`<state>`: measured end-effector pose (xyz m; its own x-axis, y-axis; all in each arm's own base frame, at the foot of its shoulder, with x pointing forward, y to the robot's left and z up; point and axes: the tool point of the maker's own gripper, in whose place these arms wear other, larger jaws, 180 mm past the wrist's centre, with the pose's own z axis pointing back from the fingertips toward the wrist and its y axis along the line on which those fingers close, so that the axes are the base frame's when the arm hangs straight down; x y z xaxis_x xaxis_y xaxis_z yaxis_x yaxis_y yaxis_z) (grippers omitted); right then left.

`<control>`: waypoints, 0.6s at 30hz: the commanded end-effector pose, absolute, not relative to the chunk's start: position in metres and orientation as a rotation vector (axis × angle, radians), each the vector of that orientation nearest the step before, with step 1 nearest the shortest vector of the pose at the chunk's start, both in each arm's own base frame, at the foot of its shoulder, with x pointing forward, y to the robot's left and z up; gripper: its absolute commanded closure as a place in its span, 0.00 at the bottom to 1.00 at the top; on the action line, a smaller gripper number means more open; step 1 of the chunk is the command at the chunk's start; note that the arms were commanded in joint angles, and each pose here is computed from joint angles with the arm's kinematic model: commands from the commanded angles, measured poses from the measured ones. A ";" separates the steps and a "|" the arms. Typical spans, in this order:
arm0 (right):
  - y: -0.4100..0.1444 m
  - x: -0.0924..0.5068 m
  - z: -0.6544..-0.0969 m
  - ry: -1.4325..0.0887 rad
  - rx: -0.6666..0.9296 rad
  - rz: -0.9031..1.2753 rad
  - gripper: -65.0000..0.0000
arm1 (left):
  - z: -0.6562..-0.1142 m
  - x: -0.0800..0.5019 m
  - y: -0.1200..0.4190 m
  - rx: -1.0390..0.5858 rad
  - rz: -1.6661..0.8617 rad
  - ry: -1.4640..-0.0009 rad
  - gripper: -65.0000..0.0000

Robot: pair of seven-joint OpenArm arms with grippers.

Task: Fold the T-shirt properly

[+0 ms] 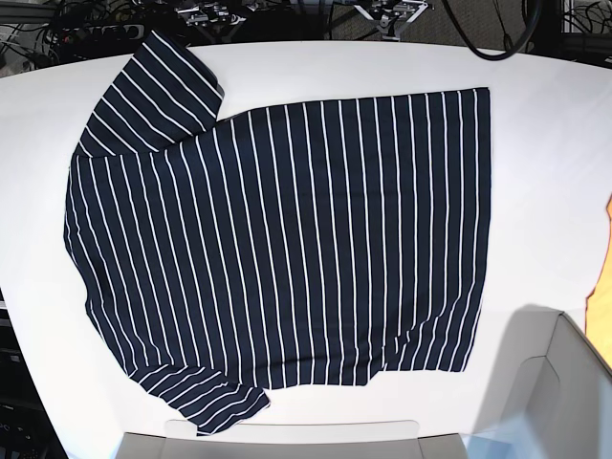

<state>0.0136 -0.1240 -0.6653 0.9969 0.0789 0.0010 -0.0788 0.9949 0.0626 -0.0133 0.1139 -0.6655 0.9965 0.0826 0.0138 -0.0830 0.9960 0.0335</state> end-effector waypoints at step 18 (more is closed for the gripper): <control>-0.125 0.013 -0.665 0.001 0.067 0.076 0.99 | -0.665 -0.019 0.112 0.030 0.081 -0.007 1.00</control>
